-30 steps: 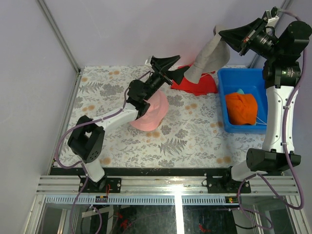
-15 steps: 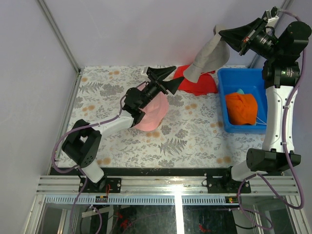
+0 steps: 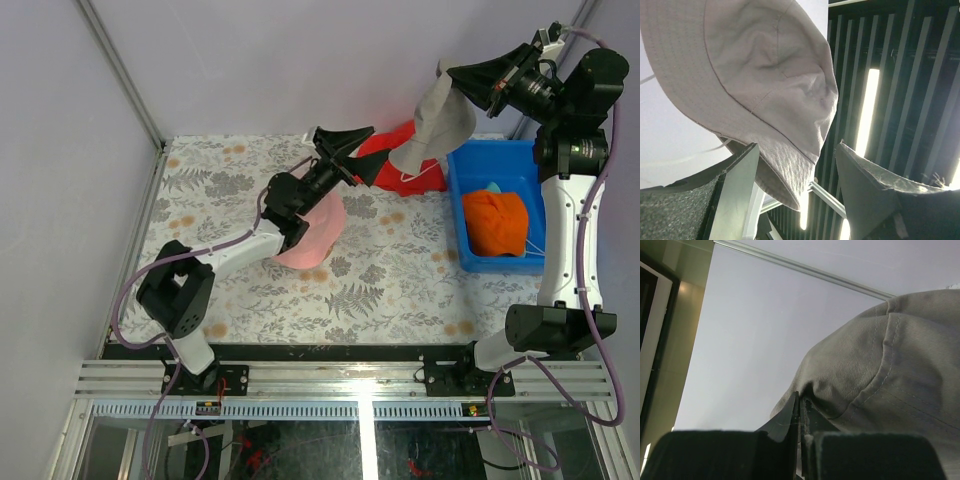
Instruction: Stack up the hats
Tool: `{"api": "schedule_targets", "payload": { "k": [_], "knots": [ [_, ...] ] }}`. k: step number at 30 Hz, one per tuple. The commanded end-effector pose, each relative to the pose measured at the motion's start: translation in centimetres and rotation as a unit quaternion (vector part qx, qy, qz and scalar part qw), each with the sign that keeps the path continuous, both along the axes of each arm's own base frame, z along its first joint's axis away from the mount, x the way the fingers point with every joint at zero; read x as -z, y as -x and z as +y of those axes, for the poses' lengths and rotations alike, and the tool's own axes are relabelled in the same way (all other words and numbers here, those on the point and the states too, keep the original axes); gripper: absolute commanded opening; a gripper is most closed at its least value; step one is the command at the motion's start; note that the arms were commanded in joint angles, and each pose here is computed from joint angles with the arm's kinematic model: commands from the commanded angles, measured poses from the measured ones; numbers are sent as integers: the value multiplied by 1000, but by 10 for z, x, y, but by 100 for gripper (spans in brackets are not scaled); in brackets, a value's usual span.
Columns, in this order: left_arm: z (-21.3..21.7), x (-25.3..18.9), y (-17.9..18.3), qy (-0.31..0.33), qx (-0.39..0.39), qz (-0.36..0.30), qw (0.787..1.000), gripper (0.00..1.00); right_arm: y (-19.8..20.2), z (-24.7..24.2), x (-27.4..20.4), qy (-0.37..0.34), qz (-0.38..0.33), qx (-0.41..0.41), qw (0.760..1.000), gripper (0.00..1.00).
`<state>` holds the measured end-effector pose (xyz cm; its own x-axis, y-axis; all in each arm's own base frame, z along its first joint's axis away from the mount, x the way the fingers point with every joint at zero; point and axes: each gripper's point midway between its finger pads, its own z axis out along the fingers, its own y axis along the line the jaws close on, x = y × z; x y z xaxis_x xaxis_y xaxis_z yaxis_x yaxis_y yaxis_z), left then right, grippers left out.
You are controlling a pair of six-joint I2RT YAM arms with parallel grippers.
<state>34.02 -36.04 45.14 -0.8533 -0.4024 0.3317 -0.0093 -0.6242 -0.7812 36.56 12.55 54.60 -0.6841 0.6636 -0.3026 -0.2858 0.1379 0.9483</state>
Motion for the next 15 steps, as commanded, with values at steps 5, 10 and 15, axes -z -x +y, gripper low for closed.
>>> {"api": "schedule_targets", "payload": {
  "k": [5, 10, 15],
  "knots": [
    [13, -5, 12, 61, 49, 55, 995, 61, 25, 8, -19, 4, -39, -26, 999, 0],
    [14, 2, 16, 50, 49, 61, 996, 62, 22, 7, -18, 3, -38, -25, 999, 0],
    [10, -2, 14, 51, 51, 58, 996, 62, 22, 7, -19, 2, -38, -26, 999, 0]
  ]
}}
